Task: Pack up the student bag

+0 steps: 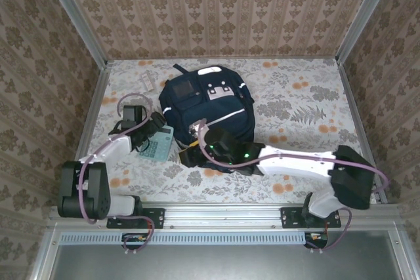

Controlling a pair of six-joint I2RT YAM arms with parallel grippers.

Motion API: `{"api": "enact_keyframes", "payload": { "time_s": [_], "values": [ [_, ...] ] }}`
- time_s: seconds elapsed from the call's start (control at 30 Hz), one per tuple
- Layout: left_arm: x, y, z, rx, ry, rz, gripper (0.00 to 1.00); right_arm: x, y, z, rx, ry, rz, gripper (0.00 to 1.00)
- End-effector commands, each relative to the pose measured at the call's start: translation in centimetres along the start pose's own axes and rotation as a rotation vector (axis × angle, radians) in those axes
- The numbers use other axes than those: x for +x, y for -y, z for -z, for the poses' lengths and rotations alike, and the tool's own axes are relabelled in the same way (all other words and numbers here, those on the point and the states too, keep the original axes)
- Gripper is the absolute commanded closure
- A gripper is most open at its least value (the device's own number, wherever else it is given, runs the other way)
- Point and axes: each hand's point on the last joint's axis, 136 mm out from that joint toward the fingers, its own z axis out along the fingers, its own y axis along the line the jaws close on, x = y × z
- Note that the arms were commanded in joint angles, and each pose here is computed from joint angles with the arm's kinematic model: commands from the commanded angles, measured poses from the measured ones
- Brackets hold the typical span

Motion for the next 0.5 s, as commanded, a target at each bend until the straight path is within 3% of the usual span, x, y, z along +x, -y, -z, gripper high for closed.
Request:
{"api": "enact_keyframes", "payload": {
  "time_s": [0.0,0.07,0.2,0.47],
  "values": [
    [0.2,-1.0,1.1,-0.031,0.021,0.023,0.03,-0.4,-0.7,-2.9,-0.02,-0.013,-0.046,0.47],
    [-0.3,-2.2,2.2,-0.09,0.061,0.03,0.03,-0.5,-0.7,-4.7,-0.015,-0.025,-0.059,0.53],
    [-1.3,-4.4,4.7,-0.157,0.153,0.068,0.02,-0.7,0.2,-8.4,0.027,-0.041,-0.091,0.53],
    [-2.8,-6.2,9.1,-0.127,0.338,0.139,0.0,-1.3,5.5,-14.0,0.192,-0.038,-0.175,0.52]
  ]
}}
